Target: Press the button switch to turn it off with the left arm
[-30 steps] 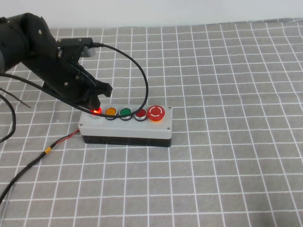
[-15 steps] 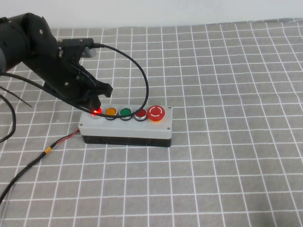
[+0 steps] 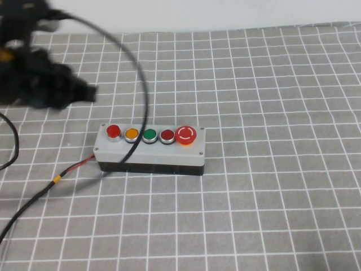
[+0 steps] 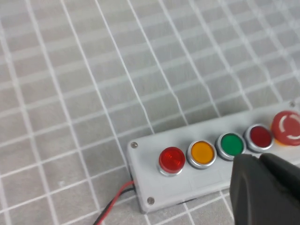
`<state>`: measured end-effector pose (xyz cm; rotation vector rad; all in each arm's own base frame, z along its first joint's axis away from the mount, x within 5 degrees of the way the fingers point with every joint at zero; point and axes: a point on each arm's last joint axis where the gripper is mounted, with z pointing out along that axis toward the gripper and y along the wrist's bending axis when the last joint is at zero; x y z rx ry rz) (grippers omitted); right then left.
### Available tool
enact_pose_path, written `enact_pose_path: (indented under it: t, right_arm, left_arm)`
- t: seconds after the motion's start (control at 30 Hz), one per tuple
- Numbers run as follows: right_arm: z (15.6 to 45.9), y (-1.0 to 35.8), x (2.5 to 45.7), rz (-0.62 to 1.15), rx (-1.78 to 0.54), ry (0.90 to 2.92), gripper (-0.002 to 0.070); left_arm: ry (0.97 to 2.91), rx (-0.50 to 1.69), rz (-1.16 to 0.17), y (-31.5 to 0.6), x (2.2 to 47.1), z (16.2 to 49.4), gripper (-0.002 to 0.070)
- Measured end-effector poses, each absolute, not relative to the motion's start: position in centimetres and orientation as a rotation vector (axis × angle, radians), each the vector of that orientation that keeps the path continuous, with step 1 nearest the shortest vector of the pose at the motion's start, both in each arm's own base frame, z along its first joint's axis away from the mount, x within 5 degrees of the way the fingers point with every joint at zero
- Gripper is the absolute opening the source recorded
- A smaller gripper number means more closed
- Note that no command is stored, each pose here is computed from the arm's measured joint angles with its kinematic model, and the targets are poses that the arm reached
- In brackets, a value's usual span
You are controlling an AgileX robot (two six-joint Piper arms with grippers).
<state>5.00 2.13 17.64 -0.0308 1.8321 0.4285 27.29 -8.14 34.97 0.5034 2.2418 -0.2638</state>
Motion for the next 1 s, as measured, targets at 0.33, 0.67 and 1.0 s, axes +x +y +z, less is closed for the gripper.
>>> enact_pose_path:
  t: [0.33, 0.67, 1.0]
  right_arm:
    - [17.6, 2.1, 5.0, 0.429, -0.031, 1.832, -0.0018]
    - [17.6, 2.1, 5.0, 0.429, -0.031, 1.832, -0.0018]
    - [17.6, 2.1, 5.0, 0.429, -0.031, 1.832, -0.0018]
  left_arm:
    - [1.897, 0.390, -0.223, -4.6, 14.2, 34.8, -0.0004]
    - [1.555, 0.226, -0.284, -2.0, 4.6, 31.1, -0.0004]
    - [1.599, 0.253, -0.199, -1.5, 4.1, 30.3, -0.0004]
